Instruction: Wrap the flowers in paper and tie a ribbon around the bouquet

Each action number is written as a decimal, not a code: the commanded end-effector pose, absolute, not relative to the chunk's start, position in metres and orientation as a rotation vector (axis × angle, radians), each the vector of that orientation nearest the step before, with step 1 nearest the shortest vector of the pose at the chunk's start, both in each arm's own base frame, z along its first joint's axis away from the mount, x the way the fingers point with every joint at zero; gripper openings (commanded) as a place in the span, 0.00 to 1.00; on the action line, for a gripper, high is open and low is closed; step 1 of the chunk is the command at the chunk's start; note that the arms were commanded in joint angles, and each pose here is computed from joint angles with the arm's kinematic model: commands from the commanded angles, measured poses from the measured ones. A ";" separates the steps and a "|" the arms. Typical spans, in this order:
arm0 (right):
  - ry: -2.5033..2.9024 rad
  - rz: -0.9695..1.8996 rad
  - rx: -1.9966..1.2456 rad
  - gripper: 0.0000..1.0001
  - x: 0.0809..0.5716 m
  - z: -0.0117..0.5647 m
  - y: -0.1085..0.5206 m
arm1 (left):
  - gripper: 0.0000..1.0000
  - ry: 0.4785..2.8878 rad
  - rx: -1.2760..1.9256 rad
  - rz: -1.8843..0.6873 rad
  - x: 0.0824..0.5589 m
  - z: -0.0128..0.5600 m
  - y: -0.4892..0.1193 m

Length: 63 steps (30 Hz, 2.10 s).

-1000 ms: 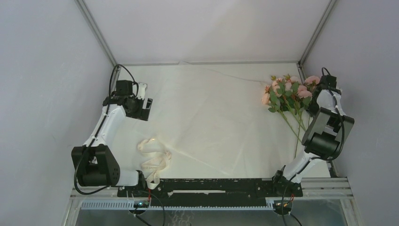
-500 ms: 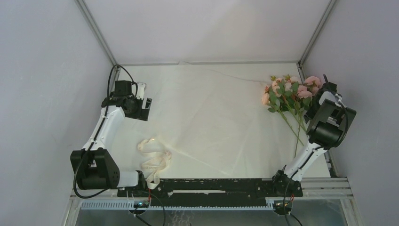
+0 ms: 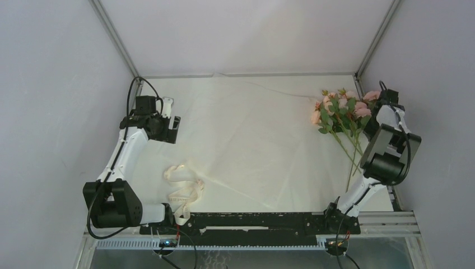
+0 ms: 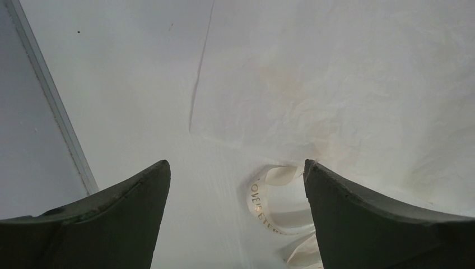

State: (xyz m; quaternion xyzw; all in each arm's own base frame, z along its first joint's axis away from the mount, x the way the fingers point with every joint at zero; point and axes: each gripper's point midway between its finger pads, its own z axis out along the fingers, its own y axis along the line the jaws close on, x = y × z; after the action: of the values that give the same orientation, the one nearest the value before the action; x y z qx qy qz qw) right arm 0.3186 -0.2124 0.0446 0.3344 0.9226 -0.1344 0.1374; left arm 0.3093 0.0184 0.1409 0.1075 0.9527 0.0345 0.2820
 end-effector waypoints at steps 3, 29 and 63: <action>2.111 -0.598 0.916 0.00 0.318 0.229 -0.214 | 0.93 2.453 0.315 0.049 0.319 0.169 0.010; 2.216 0.684 0.212 0.00 0.422 0.135 0.324 | 0.93 2.435 0.302 0.032 0.312 0.169 0.007; 2.788 -0.278 0.472 0.53 0.349 0.068 -0.105 | 0.92 2.485 0.333 -0.006 0.315 0.151 0.003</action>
State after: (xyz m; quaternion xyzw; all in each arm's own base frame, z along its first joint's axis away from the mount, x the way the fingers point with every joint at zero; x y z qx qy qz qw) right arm 0.3205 -0.0964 0.0513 0.1866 0.9724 -0.0908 0.1066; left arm 0.3082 0.0075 0.1503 0.1162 0.9462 0.0075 0.3020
